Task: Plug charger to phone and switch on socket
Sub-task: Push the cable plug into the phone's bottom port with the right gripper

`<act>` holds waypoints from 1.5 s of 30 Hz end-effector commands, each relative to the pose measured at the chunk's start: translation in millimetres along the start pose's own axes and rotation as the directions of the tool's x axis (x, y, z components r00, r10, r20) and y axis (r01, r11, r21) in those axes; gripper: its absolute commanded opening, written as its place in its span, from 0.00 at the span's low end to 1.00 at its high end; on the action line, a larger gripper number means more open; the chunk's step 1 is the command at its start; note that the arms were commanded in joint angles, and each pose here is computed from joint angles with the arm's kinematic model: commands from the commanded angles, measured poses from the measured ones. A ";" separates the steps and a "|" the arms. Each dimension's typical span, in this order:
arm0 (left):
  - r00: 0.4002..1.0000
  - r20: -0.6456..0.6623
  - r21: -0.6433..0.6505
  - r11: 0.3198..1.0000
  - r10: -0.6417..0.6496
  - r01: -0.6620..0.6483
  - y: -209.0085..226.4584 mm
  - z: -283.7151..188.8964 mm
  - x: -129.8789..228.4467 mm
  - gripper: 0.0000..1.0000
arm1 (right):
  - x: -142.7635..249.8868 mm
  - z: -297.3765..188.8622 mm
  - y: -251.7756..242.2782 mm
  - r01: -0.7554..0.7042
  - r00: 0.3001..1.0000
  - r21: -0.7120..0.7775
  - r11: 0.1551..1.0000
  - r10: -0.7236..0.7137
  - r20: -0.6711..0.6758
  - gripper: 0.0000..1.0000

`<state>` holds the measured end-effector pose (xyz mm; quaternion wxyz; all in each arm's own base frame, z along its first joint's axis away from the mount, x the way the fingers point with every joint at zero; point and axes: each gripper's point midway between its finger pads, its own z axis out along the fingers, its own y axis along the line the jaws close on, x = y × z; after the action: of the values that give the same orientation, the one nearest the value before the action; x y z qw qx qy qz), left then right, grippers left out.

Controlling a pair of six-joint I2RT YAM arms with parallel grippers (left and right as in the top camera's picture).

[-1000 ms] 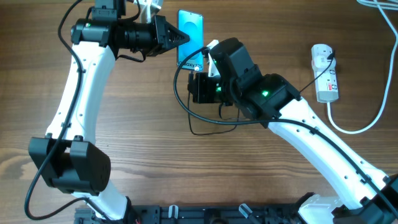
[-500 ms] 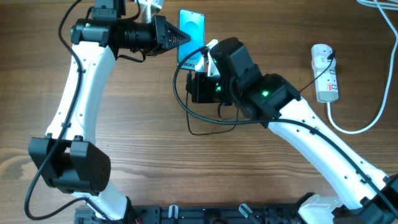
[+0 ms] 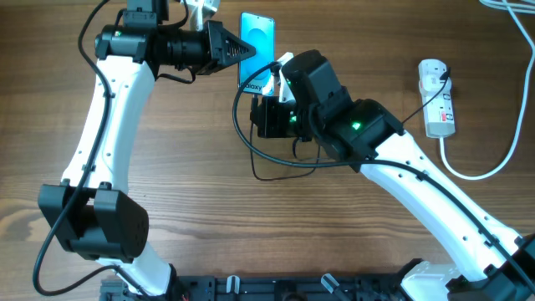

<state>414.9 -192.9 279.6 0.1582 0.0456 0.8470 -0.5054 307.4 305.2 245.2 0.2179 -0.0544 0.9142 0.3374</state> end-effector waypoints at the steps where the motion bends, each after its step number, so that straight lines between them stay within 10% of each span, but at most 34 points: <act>1: 0.999 -0.004 0.033 0.999 0.039 -0.038 -8.8 -0.9 -0.2 0.04 | -12.4 -10.8 9.5 0.010 0.998 -0.016 1.000 -0.009 0.055 0.04; 45: 0.999 -0.038 0.065 0.998 0.015 -0.013 -13.1 -1.3 8.6 0.04 | -49.4 -25.9 9.9 0.052 0.982 -0.002 0.999 -0.051 0.183 0.04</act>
<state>415.5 -189.7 278.7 0.1629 0.0499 0.8480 -0.5019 313.4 304.3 250.1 0.2377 -0.0702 0.9095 0.3337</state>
